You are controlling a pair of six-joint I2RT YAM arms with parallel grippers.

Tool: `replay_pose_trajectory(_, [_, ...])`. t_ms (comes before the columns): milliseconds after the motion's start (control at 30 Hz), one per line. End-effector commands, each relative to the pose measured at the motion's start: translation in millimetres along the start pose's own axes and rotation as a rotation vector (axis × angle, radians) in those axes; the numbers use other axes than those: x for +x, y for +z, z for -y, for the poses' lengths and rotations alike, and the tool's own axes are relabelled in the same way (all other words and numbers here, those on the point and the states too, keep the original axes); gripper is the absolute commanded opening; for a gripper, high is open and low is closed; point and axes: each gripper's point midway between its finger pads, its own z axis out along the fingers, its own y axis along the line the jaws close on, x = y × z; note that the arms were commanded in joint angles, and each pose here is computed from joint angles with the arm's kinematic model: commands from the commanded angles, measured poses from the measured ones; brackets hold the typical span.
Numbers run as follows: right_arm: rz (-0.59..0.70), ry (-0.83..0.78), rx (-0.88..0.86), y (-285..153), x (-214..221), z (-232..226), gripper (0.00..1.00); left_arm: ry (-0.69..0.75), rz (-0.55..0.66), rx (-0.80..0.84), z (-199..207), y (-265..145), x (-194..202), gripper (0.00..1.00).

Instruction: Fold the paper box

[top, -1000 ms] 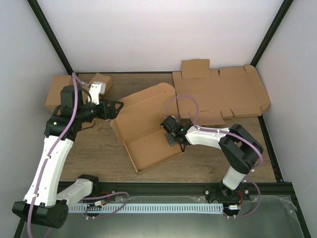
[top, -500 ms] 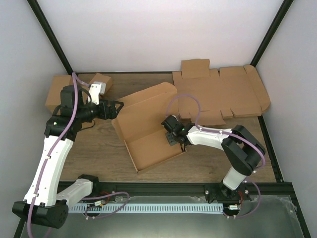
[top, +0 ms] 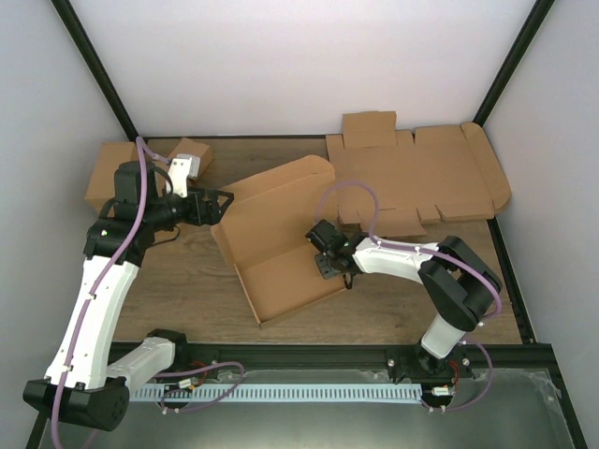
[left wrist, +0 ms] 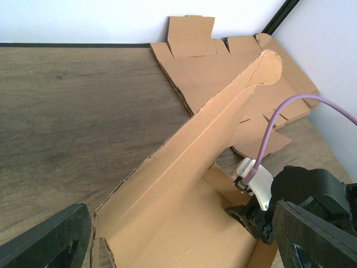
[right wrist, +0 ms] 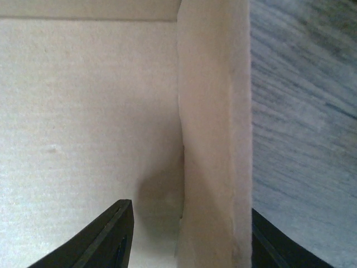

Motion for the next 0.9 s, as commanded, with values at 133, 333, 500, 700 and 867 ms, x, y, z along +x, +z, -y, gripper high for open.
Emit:
replay_pose_trajectory(133, [-0.042, 0.021, -0.021, -11, 18, 1, 0.48, 0.026, 0.032, 0.018, 6, -6, -9, 0.92])
replay_pose_trajectory(333, [-0.073, 0.017, -0.005, -1, 24, 1, 0.31, 0.025, 0.030, 0.021, 6, -5, -8, 0.92])
replay_pose_trajectory(500, [-0.063, 0.028, -0.022, -1, 23, -1, 0.06, 0.029, 0.027, 0.007, 5, -7, -6, 0.92])
replay_pose_trajectory(700, [-0.041, 0.040, -0.026, -2, 17, -2, 0.01, 0.032, 0.028, 0.003, 4, -8, -6, 0.93])
replay_pose_trajectory(867, [-0.007, 0.077, -0.009, -3, 3, -1, 0.02, 0.035, 0.033, 0.004, 5, -9, -8, 0.93])
